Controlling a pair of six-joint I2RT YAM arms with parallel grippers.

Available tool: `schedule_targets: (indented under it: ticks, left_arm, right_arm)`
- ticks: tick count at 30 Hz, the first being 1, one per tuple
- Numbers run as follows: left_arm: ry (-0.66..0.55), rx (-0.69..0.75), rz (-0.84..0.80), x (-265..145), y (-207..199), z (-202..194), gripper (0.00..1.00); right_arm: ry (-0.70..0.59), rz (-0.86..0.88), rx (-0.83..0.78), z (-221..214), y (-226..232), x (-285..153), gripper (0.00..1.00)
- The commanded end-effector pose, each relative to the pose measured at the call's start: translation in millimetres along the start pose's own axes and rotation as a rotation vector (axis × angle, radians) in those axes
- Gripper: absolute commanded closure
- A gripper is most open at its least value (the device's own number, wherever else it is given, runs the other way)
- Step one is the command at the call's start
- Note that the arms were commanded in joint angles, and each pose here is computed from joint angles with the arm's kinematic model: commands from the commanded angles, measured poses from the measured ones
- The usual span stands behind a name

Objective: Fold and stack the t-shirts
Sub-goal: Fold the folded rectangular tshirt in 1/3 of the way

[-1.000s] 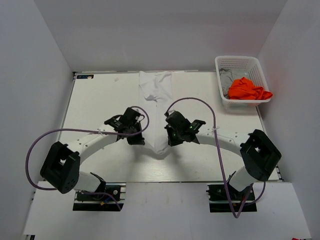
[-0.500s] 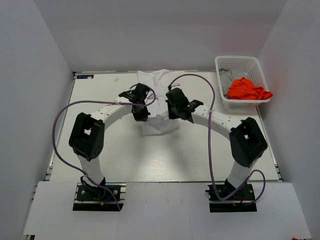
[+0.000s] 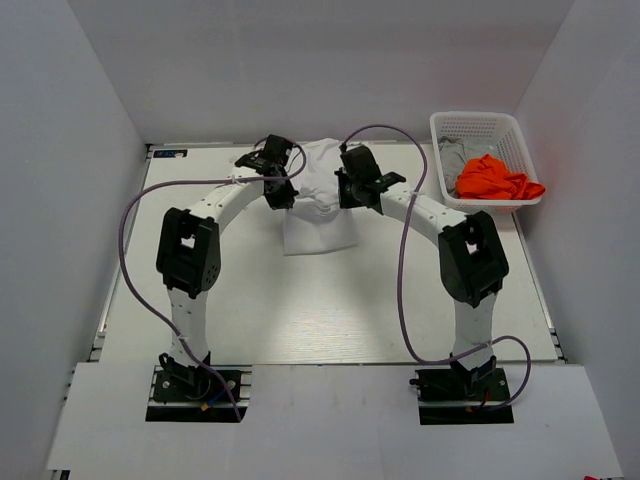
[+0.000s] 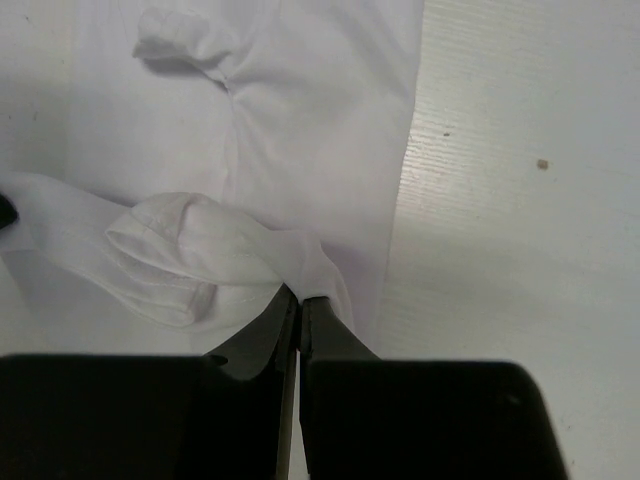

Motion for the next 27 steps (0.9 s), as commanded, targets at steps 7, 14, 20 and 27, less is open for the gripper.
schedule_targets:
  ticks: [7, 14, 20, 27]
  left_arm:
    - [0.002, 0.004, -0.048, 22.1, -15.1, 24.3, 1.0]
    - [-0.029, -0.016, -0.07, 33.7, -12.7, 41.1, 1.0]
    - [-0.106, -0.08, -0.097, 45.7, -5.3, 78.3, 0.68]
    - [-0.171, -0.077, -0.113, 16.8, 1.7, 108.3, 0.0]
  right_arm:
    - [-0.059, 0.086, 0.01, 34.7, -4.5, 33.5, 1.0]
    - [-0.081, 0.103, 0.034, 44.4, -11.8, 61.5, 1.0]
    - [-0.139, 0.128, 0.063, 60.8, -19.8, 76.1, 0.8]
    - [-0.264, 0.258, 0.056, 100.0, -11.2, 44.4, 0.1]
Point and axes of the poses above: each gripper's point midway between its finger pads, its own x axis out along the fingers, its own y axis along the line the jaws close on, z = x × y, the point moved 5 cm from there along -x, back along the fingers, and after that the axes turned 2 degrees about -x, right-handed, at the moved point
